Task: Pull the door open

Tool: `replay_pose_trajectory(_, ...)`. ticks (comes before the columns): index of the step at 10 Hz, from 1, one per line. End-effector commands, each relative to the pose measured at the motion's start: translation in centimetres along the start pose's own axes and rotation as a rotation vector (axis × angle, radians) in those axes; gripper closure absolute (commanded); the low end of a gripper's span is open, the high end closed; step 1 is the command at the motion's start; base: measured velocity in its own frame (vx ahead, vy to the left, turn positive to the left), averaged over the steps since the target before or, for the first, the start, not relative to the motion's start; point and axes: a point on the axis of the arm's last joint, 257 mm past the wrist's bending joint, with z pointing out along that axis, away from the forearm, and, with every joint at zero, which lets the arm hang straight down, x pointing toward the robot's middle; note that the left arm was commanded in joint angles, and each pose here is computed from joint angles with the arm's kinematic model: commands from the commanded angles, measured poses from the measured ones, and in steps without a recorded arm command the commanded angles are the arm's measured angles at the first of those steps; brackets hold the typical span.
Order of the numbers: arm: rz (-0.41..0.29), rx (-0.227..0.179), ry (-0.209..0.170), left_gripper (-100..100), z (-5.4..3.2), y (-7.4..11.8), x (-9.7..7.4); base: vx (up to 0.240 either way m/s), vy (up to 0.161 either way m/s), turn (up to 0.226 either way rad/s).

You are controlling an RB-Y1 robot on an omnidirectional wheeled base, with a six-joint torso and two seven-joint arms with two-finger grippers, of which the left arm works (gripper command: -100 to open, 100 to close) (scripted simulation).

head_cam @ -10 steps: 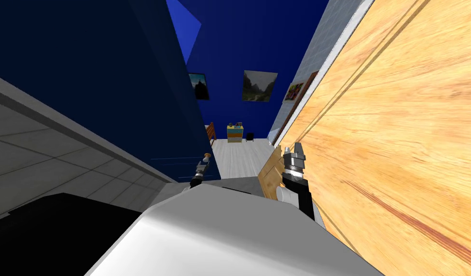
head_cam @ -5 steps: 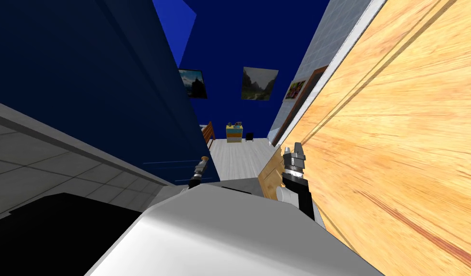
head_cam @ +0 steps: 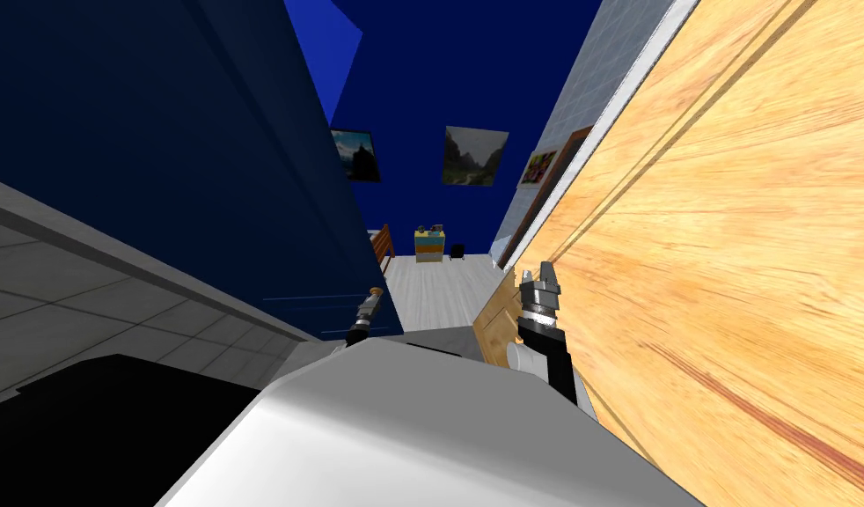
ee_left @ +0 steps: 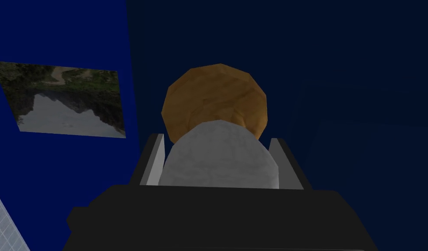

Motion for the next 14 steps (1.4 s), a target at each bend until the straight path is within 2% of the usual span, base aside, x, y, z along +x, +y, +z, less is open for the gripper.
replay_pose_trajectory(1,-0.034,0.000,-0.002,100,0.08,-0.1,0.0,-0.039,0.014,-0.037)
replay_pose_trajectory(6,-0.150,0.000,-0.008,100,0.43,-0.3,-0.2,-0.040,0.006,-0.024)
replay_pose_trajectory(14,-0.394,0.000,-0.019,100,1.15,-0.7,-0.4,-0.044,0.010,-0.033)
